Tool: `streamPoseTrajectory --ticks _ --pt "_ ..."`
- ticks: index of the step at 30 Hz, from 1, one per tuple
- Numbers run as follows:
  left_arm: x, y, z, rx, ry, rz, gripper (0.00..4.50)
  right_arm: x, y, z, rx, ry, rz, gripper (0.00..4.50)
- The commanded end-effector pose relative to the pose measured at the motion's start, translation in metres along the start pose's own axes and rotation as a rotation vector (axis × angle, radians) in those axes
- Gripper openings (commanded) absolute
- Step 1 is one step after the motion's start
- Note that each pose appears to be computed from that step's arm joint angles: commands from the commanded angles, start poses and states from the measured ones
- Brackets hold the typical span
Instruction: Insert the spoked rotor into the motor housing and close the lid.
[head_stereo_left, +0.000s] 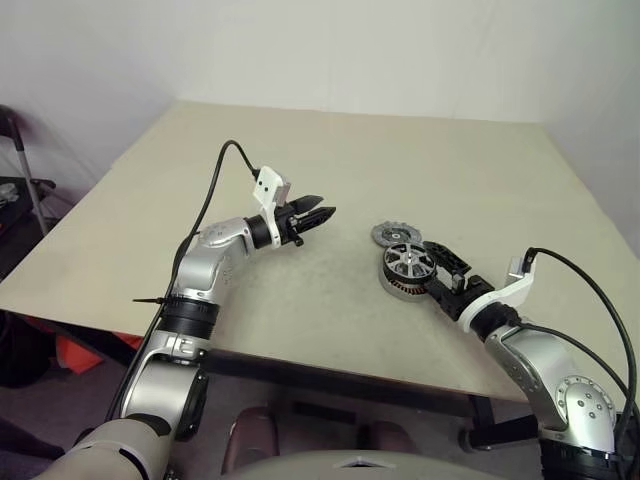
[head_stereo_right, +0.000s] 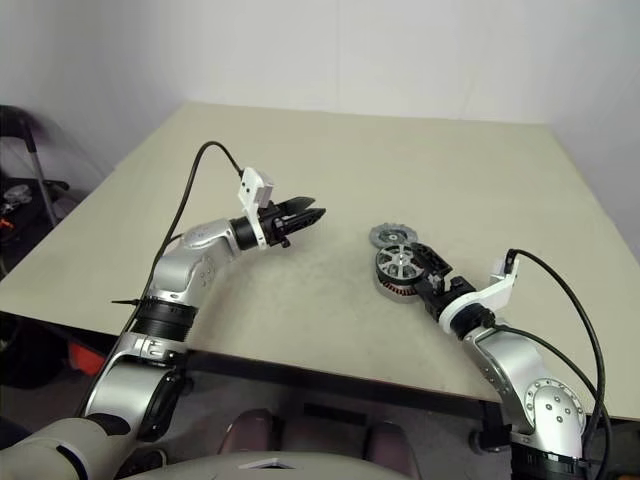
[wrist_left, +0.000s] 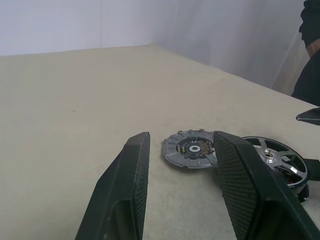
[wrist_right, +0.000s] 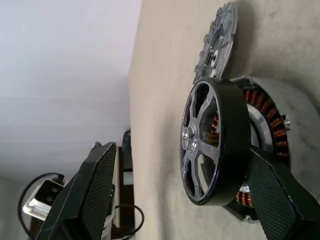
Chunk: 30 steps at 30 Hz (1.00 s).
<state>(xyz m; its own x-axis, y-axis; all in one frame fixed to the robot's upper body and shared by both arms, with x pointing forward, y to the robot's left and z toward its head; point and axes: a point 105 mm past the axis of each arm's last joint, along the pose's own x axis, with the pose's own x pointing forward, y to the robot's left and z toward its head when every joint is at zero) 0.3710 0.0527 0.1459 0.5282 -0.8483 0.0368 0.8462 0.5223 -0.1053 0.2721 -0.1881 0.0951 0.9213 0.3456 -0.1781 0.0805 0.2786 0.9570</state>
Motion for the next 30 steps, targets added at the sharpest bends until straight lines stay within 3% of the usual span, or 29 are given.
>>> streamPoseTrajectory --ticks 1,21,25,30 --pt "0.005 -0.003 0.017 0.049 -0.037 -0.021 2.12 -0.004 0.009 0.006 -0.083 -0.032 0.015 4.48" --pt "0.008 -0.002 0.019 0.056 -0.034 -0.035 2.12 -0.01 0.034 0.048 -0.472 -0.255 0.125 4.48" --pt "0.008 -0.002 0.018 0.058 -0.032 -0.033 2.12 -0.003 0.047 0.051 -0.714 -0.241 0.123 4.48" --pt "0.009 -0.002 0.018 0.058 -0.034 -0.028 2.12 0.014 0.061 0.028 -1.012 -0.11 0.158 4.48"
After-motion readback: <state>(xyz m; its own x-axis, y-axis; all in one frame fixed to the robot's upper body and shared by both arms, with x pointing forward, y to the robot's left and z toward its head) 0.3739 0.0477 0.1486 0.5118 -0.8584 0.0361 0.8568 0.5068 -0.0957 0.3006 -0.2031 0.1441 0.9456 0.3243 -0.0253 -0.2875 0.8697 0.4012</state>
